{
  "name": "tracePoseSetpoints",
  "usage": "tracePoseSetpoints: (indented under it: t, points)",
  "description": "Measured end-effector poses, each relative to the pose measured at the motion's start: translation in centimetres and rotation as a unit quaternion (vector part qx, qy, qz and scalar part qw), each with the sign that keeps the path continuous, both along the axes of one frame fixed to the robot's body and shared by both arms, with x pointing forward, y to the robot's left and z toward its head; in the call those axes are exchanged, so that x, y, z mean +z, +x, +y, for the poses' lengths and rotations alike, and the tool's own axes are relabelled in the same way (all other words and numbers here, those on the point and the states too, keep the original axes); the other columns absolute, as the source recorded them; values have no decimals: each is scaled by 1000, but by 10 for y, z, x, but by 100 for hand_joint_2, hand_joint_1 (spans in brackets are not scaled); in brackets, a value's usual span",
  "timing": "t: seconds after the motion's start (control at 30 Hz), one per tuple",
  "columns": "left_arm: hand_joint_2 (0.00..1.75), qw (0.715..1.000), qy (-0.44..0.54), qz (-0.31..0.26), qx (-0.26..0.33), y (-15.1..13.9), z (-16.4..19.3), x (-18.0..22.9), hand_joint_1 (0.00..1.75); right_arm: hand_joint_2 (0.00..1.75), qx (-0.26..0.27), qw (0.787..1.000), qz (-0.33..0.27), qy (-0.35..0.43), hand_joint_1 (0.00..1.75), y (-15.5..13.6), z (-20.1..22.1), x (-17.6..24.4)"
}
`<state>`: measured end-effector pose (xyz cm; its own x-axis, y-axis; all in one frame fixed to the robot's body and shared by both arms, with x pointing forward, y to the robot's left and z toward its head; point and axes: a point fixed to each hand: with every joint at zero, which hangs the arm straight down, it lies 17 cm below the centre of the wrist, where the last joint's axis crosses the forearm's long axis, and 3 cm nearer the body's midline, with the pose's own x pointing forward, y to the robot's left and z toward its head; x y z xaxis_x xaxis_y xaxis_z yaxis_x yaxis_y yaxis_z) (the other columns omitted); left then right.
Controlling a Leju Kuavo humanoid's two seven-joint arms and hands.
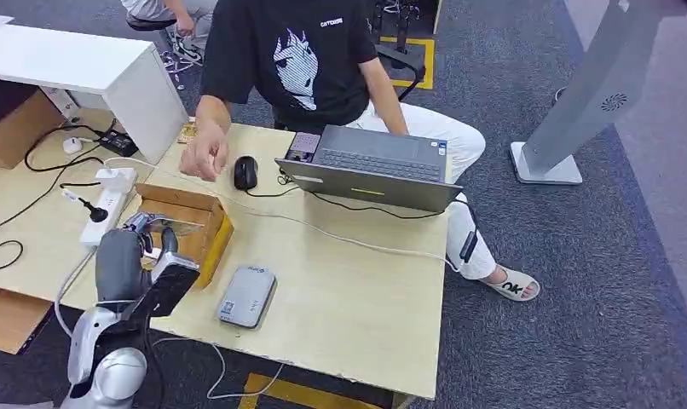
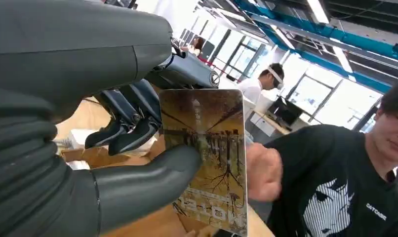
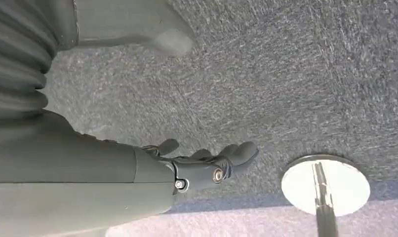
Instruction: Pass the card to the sensor for recognition and then transmit it.
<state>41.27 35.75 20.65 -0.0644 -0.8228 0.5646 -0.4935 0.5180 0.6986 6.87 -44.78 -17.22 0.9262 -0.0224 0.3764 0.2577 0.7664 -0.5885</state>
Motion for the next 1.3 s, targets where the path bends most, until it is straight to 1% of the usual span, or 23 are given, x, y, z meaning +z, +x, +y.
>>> tracePoseSetpoints:
  t: [0.2,0.3,0.43,0.47,0.57,0.63,0.77,0.97,1.17,1.3]
  points:
    - [175,1000,1,4,-10,1,-4,-2,175,175,3,1000,7,-2,0,-5,-2,-4]
    - [175,999,24,24,-18,1,-10,-7,175,175,0,1000,10,0,0,-8,-2,-5]
    - [175,994,69,83,-20,-1,-19,-26,175,175,-17,1000,15,9,0,-13,-1,-7]
    - [175,990,85,106,-20,-2,-21,-35,175,175,-24,1000,16,13,0,-14,0,-8]
    - [175,980,133,147,-14,-7,-20,-53,175,175,-28,999,19,18,0,-15,1,-8]
    - [175,974,159,163,-10,-11,-18,-62,175,175,-27,999,18,21,0,-14,3,-8]
    - [175,967,179,181,-13,-16,-15,-76,175,175,-24,999,18,22,0,-13,4,-8]
    - [175,961,197,192,-14,-18,-13,-83,175,175,-23,999,19,23,0,-13,5,-8]
    - [175,944,250,212,10,-22,0,-97,175,175,-17,999,19,24,0,-12,5,-8]
    - [175,925,304,228,20,-26,8,-114,175,175,-16,999,19,28,0,-13,7,-9]
